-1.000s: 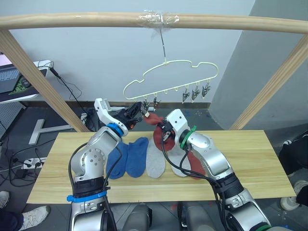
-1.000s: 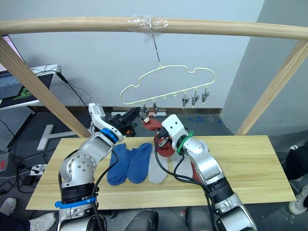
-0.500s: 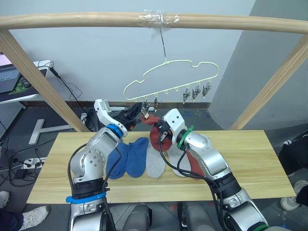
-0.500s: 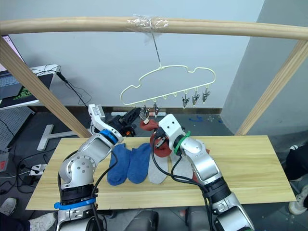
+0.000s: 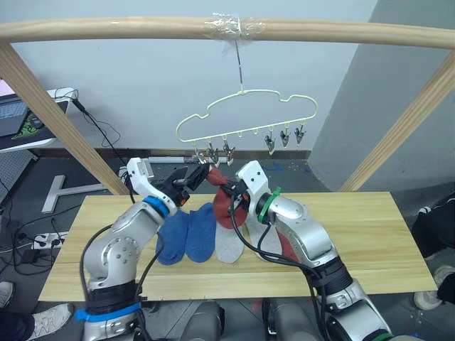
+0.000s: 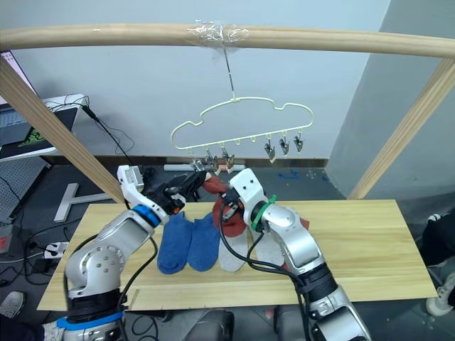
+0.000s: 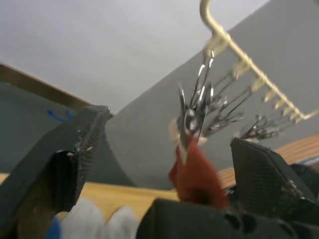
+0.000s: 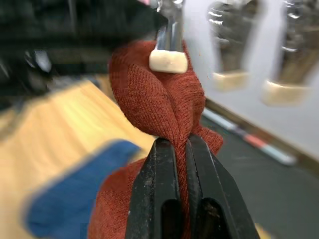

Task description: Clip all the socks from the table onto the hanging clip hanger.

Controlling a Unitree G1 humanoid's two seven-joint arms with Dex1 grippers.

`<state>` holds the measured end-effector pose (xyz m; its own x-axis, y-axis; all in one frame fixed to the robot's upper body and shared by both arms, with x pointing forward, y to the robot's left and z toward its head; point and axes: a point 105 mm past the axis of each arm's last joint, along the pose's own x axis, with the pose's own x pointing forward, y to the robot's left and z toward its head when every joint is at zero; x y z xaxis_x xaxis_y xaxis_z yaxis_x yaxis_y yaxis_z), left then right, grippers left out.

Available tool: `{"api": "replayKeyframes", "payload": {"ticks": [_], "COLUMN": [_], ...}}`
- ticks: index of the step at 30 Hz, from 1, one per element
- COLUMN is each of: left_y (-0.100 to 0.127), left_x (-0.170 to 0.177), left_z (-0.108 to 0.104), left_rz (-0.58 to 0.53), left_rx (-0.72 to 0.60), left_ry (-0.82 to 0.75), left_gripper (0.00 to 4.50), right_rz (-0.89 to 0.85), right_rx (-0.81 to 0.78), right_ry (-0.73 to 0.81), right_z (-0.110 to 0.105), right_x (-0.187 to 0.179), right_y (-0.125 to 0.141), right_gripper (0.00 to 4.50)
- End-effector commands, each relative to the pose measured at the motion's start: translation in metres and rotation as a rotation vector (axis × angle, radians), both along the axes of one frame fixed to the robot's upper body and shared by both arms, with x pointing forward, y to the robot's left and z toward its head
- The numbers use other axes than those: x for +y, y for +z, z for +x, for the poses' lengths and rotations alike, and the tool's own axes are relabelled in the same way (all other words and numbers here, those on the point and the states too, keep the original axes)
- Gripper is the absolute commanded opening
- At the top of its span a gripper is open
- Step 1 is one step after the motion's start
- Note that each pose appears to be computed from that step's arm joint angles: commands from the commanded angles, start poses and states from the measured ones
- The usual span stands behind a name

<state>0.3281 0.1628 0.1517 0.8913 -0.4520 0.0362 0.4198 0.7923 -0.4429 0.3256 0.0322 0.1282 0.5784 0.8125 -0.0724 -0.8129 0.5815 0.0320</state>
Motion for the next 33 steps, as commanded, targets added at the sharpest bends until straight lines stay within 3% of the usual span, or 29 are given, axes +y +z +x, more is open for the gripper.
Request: {"api": "replayKeyframes", "payload": {"ticks": [1,5,14,21,24,30,33], "left_y": [0.017,0.017,0.015,0.008,0.008,0.003,0.004], "left_x": [0.001,0.001,-0.011,-0.033,-0.036,-0.048,-0.048], "left_z": [-0.008,-0.015,-0.018,-0.02,-0.01,-0.001,0.007], "left_rz": [0.023,0.125,0.239,0.327,0.329,0.389,0.386], "left_rx": [-0.065,-0.091,-0.159,-0.218,-0.255,-0.294,-0.307], "left_ry": [-0.023,-0.046,-0.055,-0.099,-0.032,-0.004,0.043], "left_gripper": [4.46,4.5,4.5,4.5,3.92,2.2,2.2], "right_rz": [0.097,0.096,0.036,-0.016,-0.018,-0.014,-0.021], "right_rx": [0.037,0.098,0.081,-0.007,-0.039,-0.103,-0.136], "right_ry": [0.032,0.09,0.059,-0.003,-0.017,0.041,0.073], "right_z": [-0.007,-0.014,-0.009,-0.003,-0.002,-0.011,-0.016], "right_x": [0.002,0.006,-0.011,-0.045,-0.068,-0.084,-0.09], "right_y": [0.017,0.013,0.004,0.005,0.012,0.033,0.043], "right_gripper": [0.0,1.08,4.39,4.46,4.5,4.5,4.5]}}
